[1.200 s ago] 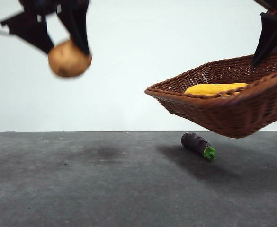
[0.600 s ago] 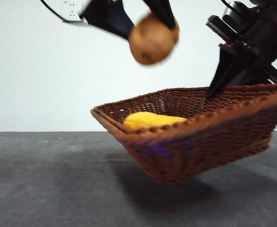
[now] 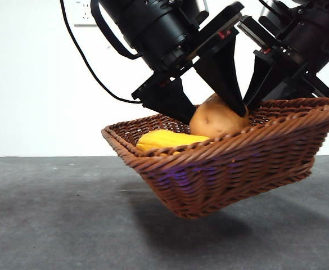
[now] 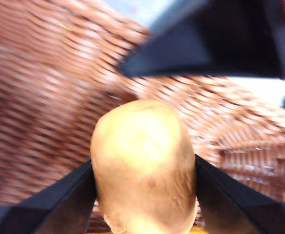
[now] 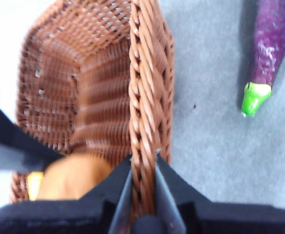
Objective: Help me put the vegetables on the table into the basket
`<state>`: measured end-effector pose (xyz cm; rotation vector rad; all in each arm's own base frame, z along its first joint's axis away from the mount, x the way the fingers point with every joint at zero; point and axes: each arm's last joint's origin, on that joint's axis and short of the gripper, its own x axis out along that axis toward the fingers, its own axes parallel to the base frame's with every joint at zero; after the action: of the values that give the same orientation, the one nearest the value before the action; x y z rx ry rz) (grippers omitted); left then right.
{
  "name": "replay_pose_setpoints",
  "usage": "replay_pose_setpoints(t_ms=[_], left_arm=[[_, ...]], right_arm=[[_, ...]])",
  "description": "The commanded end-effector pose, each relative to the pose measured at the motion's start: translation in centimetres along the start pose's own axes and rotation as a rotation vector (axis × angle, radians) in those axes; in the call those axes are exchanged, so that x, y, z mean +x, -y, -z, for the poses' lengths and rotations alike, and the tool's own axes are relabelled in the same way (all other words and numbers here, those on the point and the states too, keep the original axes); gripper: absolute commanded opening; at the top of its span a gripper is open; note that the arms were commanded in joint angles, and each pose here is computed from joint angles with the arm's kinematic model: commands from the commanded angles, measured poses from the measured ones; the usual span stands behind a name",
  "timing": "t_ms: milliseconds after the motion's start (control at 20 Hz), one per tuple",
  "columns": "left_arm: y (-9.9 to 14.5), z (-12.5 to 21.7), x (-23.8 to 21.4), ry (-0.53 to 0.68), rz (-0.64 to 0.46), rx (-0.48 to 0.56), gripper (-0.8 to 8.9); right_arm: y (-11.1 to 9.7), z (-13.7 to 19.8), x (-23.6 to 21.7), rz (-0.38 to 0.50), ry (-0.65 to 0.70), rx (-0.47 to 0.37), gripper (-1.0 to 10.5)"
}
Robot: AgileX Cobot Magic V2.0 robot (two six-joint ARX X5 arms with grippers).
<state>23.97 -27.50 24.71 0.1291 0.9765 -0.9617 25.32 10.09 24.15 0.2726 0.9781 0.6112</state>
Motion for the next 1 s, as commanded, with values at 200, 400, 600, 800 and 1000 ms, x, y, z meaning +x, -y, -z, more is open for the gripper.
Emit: replay_pose_setpoints(t_ms=[200, 400, 600, 800, 1000], left_arm=[[0.1, 0.5, 0.4, -0.036, 0.013, -0.016, 4.14], [0.4, 0.1, -1.2, -0.001, 0.016, -0.012, 4.14], [0.7, -0.7, -5.6, 0.124, 0.002, -0.017, 4.14], [-1.0, -0.8, -12.5, 0.295, -0.079, -0.101, 4.14], [-3.9, 0.1, -16.1, 0.345, -0.174, -0.207, 4.14]], right_arm=[[0.0, -0.1, 0.1, -0.012, 0.009, 0.010, -0.1], [0.0, -0.1, 0.1, -0.012, 0.012, 0.009, -0.1], [-0.1, -0.8, -0.4, 0.010, 0.048, 0.004, -0.1], [-1.5, -4.4, -3.5, 0.010, 0.147, -0.024, -0.1], [-2.8, -8.5, -9.8, 0.135, 0.271, -0.062, -0.1]])
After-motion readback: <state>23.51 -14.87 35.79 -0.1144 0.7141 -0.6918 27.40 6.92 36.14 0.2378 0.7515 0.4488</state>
